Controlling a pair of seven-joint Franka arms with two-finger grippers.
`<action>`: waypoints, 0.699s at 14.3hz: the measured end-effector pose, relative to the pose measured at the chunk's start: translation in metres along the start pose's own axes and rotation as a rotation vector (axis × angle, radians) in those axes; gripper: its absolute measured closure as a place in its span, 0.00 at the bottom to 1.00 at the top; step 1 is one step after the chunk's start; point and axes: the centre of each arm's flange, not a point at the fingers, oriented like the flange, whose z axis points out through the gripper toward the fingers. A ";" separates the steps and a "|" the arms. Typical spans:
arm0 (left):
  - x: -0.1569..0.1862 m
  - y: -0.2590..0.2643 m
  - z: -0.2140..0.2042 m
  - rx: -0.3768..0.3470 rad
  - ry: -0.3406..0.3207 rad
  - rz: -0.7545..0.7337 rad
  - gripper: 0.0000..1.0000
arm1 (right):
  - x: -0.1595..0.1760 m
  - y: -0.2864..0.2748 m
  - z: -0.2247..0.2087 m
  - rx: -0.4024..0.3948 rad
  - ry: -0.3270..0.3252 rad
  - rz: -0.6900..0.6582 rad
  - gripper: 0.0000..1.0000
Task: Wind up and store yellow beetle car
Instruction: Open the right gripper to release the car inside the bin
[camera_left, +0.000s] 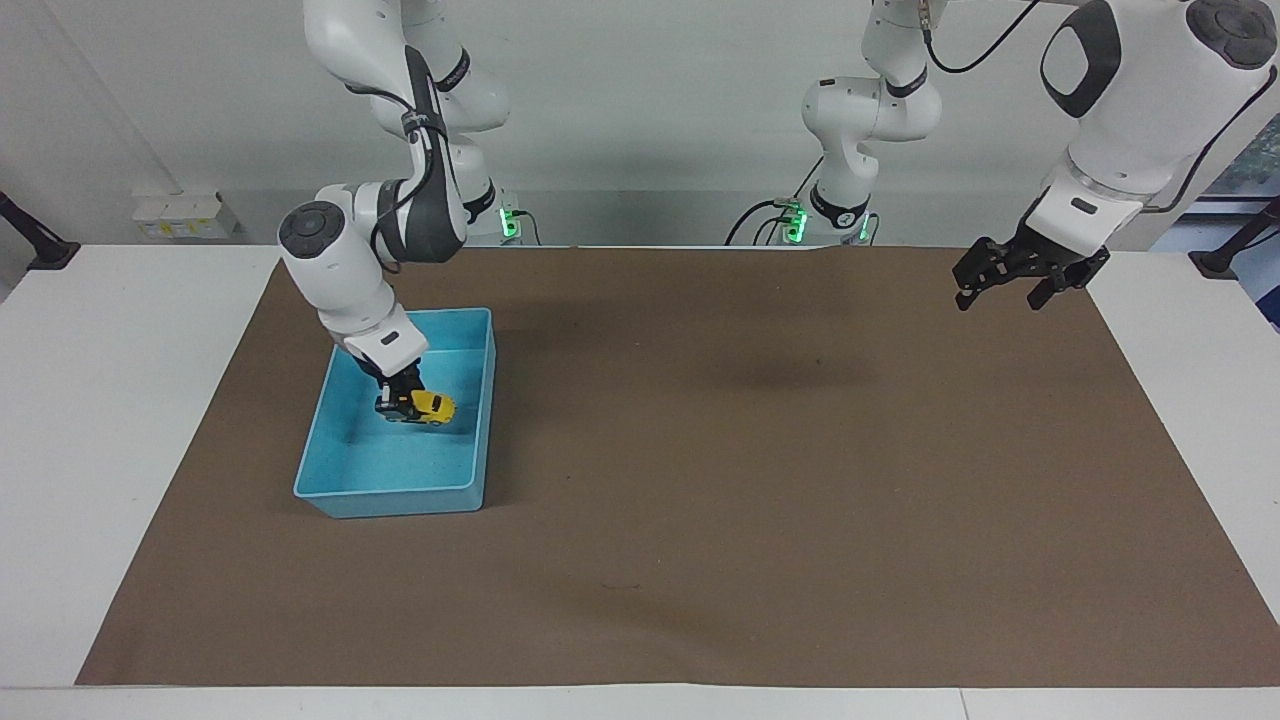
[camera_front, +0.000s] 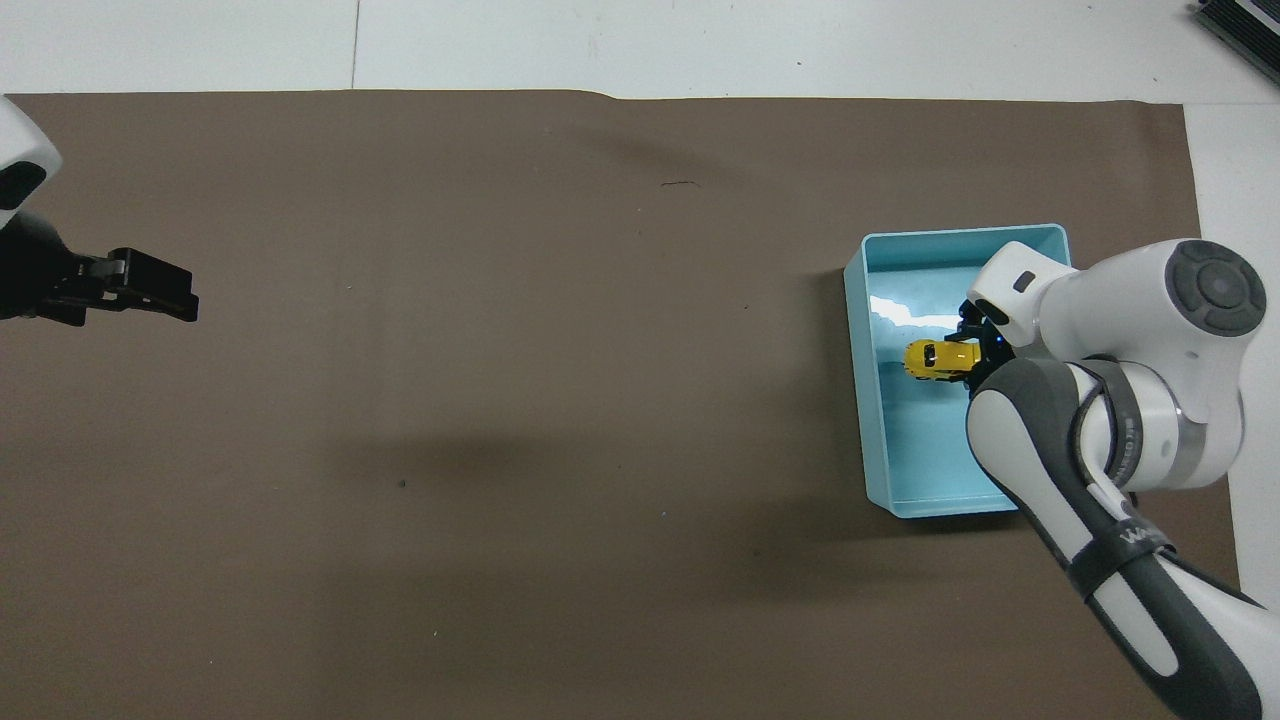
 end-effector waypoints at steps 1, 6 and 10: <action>0.000 0.000 0.000 0.000 0.000 0.000 0.00 | 0.000 -0.001 0.006 0.002 -0.001 -0.005 0.55; 0.000 -0.006 0.000 0.000 0.000 -0.011 0.00 | 0.000 -0.002 0.027 -0.007 -0.004 -0.046 0.55; 0.000 -0.007 0.000 0.000 0.000 -0.013 0.00 | 0.003 -0.003 0.031 -0.002 -0.004 -0.055 0.51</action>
